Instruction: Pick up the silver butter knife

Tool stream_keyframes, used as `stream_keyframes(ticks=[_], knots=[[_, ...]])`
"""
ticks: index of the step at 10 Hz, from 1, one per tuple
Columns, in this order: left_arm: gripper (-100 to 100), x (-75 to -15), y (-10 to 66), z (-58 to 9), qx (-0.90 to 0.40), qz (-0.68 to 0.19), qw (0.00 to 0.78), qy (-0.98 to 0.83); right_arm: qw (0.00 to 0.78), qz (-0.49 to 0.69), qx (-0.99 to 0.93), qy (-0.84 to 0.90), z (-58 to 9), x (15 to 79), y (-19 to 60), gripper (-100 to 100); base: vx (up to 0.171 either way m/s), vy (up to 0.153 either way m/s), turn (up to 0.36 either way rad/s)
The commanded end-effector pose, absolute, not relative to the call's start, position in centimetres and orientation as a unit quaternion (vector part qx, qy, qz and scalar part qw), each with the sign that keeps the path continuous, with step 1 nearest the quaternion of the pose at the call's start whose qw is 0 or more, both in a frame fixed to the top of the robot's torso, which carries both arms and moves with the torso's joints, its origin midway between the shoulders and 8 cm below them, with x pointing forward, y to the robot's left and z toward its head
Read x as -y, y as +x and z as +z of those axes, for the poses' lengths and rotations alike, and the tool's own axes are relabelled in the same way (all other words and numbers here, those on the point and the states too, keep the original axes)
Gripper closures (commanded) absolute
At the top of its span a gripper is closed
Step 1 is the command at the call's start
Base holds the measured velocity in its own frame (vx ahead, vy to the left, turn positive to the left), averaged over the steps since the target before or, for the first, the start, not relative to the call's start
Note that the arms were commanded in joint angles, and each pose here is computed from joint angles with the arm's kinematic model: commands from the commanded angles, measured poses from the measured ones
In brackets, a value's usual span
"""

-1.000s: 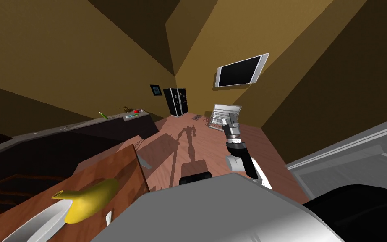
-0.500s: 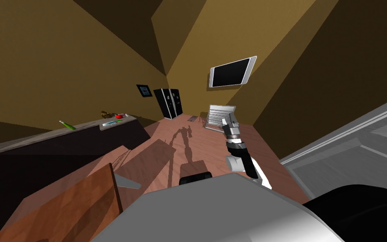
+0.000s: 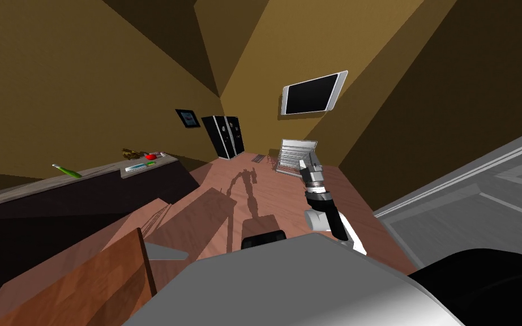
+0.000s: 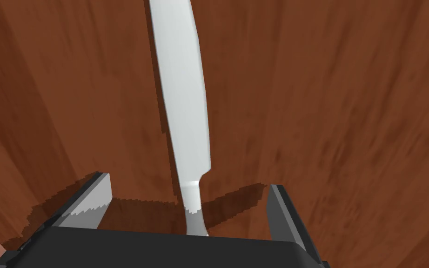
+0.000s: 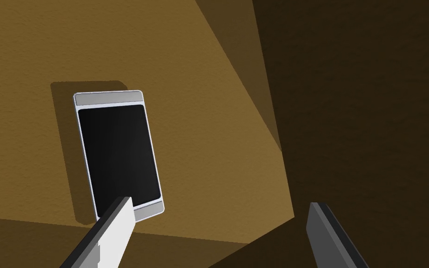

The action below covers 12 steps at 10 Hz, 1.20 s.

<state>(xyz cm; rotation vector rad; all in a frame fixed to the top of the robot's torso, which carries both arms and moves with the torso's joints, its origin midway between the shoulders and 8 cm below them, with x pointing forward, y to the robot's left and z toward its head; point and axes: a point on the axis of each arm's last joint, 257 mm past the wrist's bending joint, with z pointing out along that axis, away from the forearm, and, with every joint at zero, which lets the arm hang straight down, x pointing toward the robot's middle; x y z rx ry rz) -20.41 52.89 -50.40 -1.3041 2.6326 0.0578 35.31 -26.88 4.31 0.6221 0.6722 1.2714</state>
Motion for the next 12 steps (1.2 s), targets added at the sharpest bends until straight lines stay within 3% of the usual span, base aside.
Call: stream_keyframes(ticks=[1, 2, 3, 7, 8, 9, 12], knots=[[-100, -52.1, -20.2, -51.5, -0.89, 0.019, 0.101, -0.444, 0.708, 0.573, -0.303, 0.28, 4.3, 26.9, 35.3, 0, -0.036, 0.058, -0.038], [-100, -52.4, -20.4, -51.2, -0.891, 0.019, 0.101, -0.443, 0.708, 0.573, -0.303, 0.28, 4.3, 26.9, 35.3, 0, -0.017, 0.026, -0.012], [100, -52.4, -20.4, -51.3, -0.891, 0.019, 0.101, -0.443, 0.708, 0.573, -0.303, 0.28, 4.3, 26.9, 35.3, 0, 0.0, 0.0, 0.0], [100, -52.3, -20.3, -51.3, -0.891, 0.018, 0.102, -0.443, 0.708, 0.573, -0.303, 0.28, 4.3, 26.9, 35.3, 0, 0.0, 0.0, -0.003], [0, -52.3, -20.3, -51.3, -0.891, 0.018, 0.102, -0.443, 0.708, 0.573, -0.303, 0.28, 4.3, 26.9, 35.3, 0, 0.0, 0.0, 0.0], [100, -52.8, -20.4, -50.4, -0.891, 0.02, 0.101, -0.442, 0.708, 0.573, -0.303, 0.28, 4.3, 26.9, 35.3, 0, 0.017, -0.022, 0.037], [100, -53.4, -20.7, -49.5, -0.892, 0.021, 0.101, -0.439, 0.708, 0.573, -0.303, 0.28, 4.3, 26.9, 35.3, 0, 0.018, -0.04, 0.038]])
